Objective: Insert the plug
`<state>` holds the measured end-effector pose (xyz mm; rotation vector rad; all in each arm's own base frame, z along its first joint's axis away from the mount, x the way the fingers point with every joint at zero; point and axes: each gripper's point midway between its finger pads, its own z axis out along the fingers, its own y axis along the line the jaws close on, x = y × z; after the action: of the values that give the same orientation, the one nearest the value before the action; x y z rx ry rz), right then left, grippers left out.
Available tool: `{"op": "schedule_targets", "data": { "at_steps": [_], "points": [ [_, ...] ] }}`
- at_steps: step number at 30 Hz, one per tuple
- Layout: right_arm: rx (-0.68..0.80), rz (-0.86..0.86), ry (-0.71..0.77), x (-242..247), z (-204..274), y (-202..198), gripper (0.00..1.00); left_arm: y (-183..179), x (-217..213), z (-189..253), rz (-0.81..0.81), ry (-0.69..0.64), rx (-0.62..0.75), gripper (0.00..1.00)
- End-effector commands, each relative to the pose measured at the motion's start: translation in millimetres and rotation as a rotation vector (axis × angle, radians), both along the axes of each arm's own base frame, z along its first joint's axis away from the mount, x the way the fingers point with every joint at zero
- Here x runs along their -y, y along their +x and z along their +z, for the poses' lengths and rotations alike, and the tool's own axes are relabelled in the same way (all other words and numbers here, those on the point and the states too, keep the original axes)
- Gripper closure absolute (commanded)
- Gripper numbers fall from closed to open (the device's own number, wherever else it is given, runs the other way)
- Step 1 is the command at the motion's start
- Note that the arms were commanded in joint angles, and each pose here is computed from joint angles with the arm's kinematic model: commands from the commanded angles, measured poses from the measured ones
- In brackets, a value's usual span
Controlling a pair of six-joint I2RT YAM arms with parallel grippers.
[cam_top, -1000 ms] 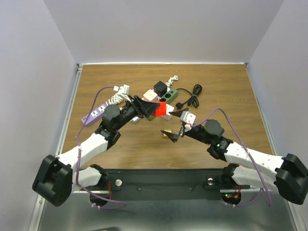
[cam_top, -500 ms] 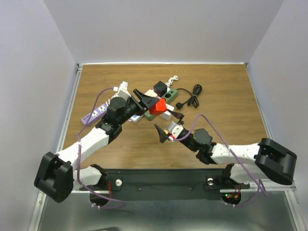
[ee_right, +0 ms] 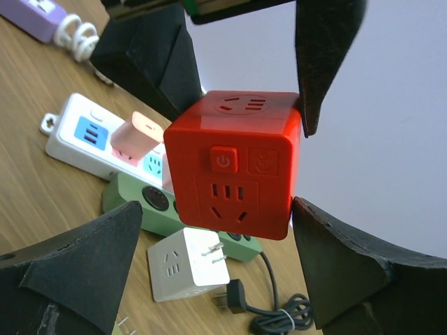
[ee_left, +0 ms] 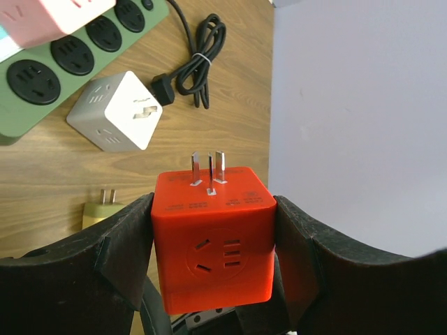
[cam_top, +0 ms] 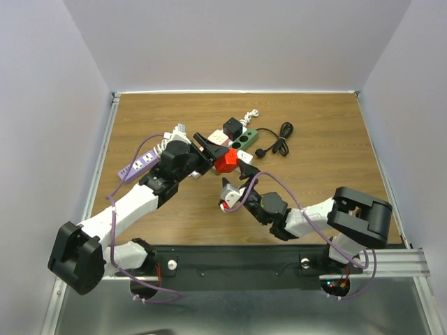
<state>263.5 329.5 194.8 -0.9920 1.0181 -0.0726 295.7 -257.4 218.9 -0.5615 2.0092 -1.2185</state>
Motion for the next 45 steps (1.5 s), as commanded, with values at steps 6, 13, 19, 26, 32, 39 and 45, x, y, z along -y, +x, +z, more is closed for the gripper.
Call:
{"op": "schedule_targets", "data": {
  "at_steps": [6, 13, 19, 26, 32, 39, 45],
  "points": [
    [0.254, -0.111, 0.304, 10, 78, -4, 0.08, -7, 5, 56, -0.006, -0.111, 0.091, 1.00],
    [0.263, -0.088, 0.334, 1, 88, -7, 0.09, -9, 6, 49, -0.011, -0.105, 0.076, 1.00],
    [0.280, -0.051, 0.384, 2, 105, -13, 0.09, -10, 11, 48, -0.032, -0.112, 0.070, 1.00],
    [0.285, -0.052, 0.394, -1, 109, -12, 0.10, -13, 15, 45, -0.057, -0.116, 0.063, 1.00],
    [0.296, -0.024, 0.441, 2, 124, -17, 0.12, -14, 19, 41, -0.079, -0.120, 0.056, 1.00],
    [0.291, 0.033, 0.503, 6, 138, -26, 0.42, -17, 27, 38, -0.110, -0.118, 0.051, 1.00],
    [0.252, 0.072, 0.482, 9, 140, -32, 0.91, -21, 38, 34, -0.183, -0.116, 0.049, 1.00]
  ]
}}
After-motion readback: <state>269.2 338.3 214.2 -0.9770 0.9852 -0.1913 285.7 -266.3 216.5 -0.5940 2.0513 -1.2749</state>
